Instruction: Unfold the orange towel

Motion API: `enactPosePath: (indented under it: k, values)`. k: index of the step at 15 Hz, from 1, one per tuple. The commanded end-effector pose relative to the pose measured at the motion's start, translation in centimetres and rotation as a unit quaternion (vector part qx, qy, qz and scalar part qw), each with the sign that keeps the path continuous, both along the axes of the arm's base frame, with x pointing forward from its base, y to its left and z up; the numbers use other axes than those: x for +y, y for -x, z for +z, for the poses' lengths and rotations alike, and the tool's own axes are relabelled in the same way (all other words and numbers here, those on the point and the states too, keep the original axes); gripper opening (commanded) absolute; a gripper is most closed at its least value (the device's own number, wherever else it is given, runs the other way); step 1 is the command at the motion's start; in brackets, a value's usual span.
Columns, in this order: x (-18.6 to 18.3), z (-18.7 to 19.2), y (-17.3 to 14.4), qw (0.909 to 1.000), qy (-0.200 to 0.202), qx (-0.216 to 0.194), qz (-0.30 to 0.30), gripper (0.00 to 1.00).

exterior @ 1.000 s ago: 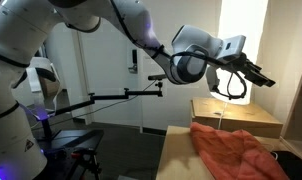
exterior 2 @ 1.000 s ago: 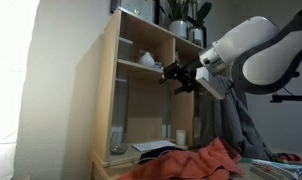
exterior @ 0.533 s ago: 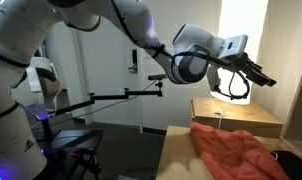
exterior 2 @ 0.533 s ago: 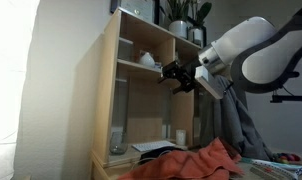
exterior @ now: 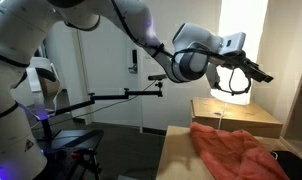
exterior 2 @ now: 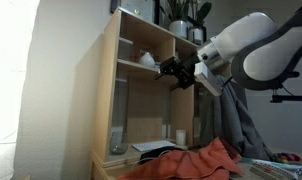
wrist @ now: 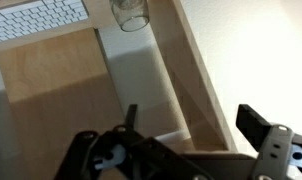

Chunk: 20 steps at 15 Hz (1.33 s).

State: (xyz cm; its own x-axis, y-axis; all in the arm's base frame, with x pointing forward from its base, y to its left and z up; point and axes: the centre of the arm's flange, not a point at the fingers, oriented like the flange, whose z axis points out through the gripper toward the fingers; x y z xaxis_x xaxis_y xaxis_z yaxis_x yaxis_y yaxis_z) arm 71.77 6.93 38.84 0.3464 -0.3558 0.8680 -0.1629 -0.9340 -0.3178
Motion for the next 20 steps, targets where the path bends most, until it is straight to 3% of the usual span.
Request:
enactPosePath:
  k: [1, 2, 8, 13, 14, 17, 19, 20]
  values:
    - [1.5, 2.1, 2.5, 0.9957, 0.006, -0.018, 0.090, 1.00]
    - [2.7, 2.8, 2.6, 0.9937, 0.015, -0.027, 0.107, 1.00]
    - [5.8, 5.9, 4.1, 0.9685, -0.029, -0.051, 0.242, 1.00]
    - [6.5, 5.9, 5.1, 0.9381, -0.087, -0.051, 0.331, 1.00]
    - [6.6, 5.6, 5.2, 0.9359, -0.094, -0.051, 0.336, 1.00]
    - [5.2, 4.2, 5.3, 0.9157, -0.126, -0.050, 0.378, 1.00]
    - [4.2, 3.2, 5.7, 0.9214, -0.123, -0.053, 0.365, 1.00]
    - [3.7, 2.4, 5.6, 0.9357, -0.106, -0.058, 0.332, 1.00]
